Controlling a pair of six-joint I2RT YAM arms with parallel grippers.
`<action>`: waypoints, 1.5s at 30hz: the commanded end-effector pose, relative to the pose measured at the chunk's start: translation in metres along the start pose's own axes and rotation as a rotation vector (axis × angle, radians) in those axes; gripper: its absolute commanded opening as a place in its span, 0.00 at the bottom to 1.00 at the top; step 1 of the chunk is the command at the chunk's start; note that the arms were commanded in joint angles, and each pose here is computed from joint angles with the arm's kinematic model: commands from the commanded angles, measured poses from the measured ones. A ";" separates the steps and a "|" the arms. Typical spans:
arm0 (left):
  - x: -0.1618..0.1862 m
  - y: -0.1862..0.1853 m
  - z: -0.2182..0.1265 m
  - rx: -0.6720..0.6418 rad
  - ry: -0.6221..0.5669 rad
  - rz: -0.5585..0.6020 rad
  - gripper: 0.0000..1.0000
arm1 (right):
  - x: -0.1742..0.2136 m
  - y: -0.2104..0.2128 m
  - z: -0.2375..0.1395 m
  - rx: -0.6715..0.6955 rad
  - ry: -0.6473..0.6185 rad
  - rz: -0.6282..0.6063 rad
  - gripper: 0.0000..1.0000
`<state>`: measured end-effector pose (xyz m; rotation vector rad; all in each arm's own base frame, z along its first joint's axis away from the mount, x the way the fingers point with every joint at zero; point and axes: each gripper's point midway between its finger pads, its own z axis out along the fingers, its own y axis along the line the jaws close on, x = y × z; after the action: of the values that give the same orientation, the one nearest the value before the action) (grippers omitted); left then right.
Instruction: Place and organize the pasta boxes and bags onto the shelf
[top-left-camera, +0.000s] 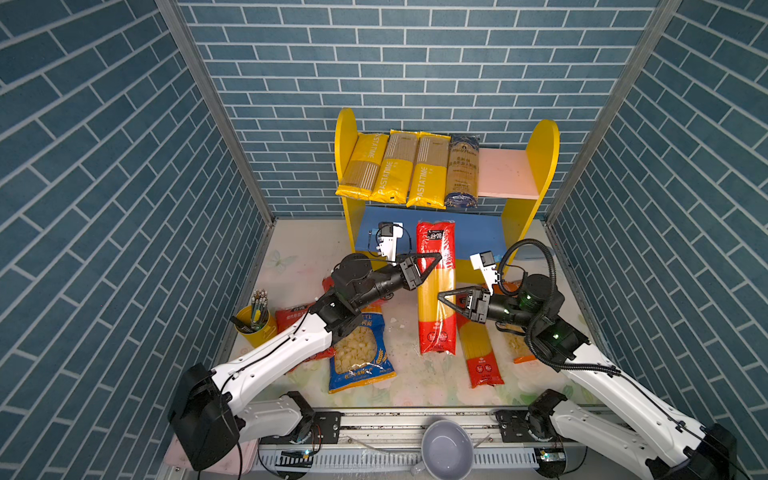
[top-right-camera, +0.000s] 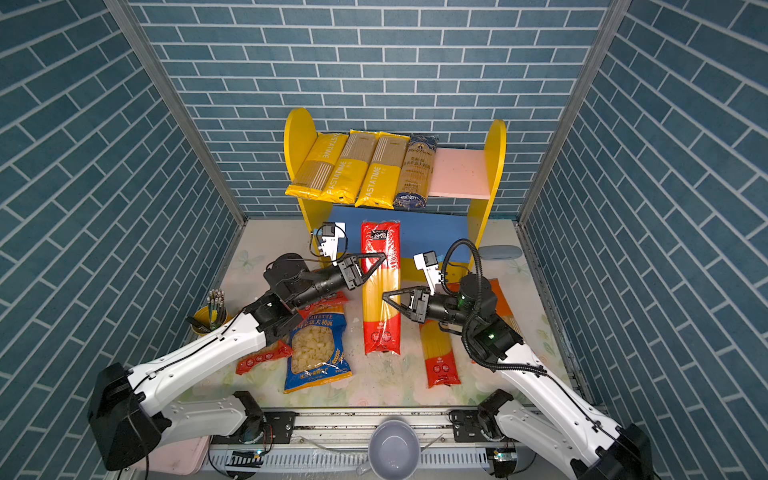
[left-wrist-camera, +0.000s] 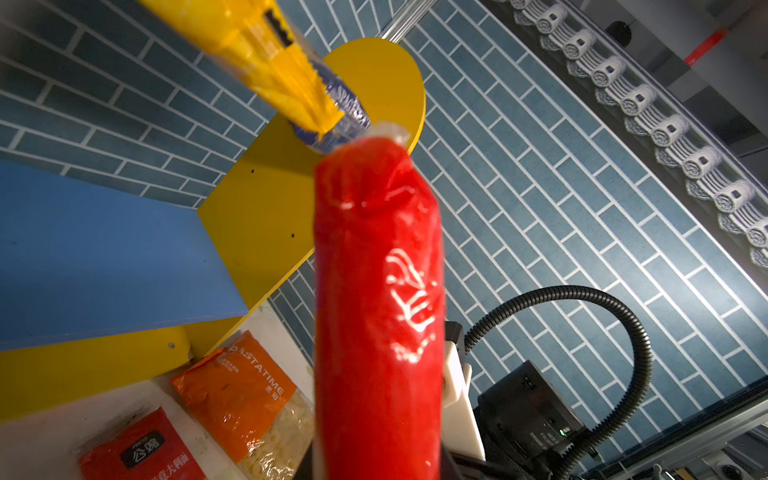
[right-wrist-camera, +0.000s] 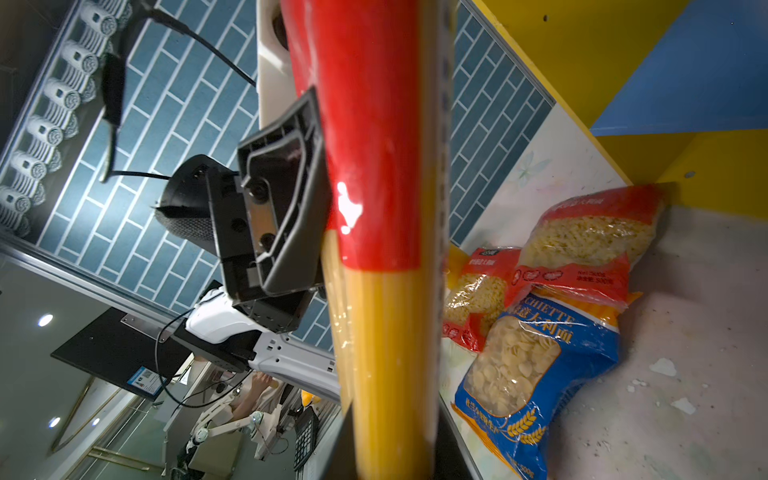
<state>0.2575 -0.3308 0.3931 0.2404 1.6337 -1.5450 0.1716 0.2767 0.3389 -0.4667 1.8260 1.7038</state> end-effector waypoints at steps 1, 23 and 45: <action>-0.039 -0.057 -0.016 0.118 -0.114 0.110 0.40 | -0.026 0.036 -0.009 -0.033 -0.074 -0.078 0.11; -0.053 -0.028 -0.033 -0.059 -0.119 0.263 0.78 | -0.158 0.098 -0.042 0.067 -0.270 -0.257 0.00; 0.001 0.047 -0.031 -0.189 -0.034 0.142 0.77 | -0.317 0.025 -0.087 0.407 -0.297 -0.109 0.00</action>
<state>0.2706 -0.2929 0.3591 0.2433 1.6911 -1.2638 0.3934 0.1472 0.5320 0.0275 1.9083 1.2546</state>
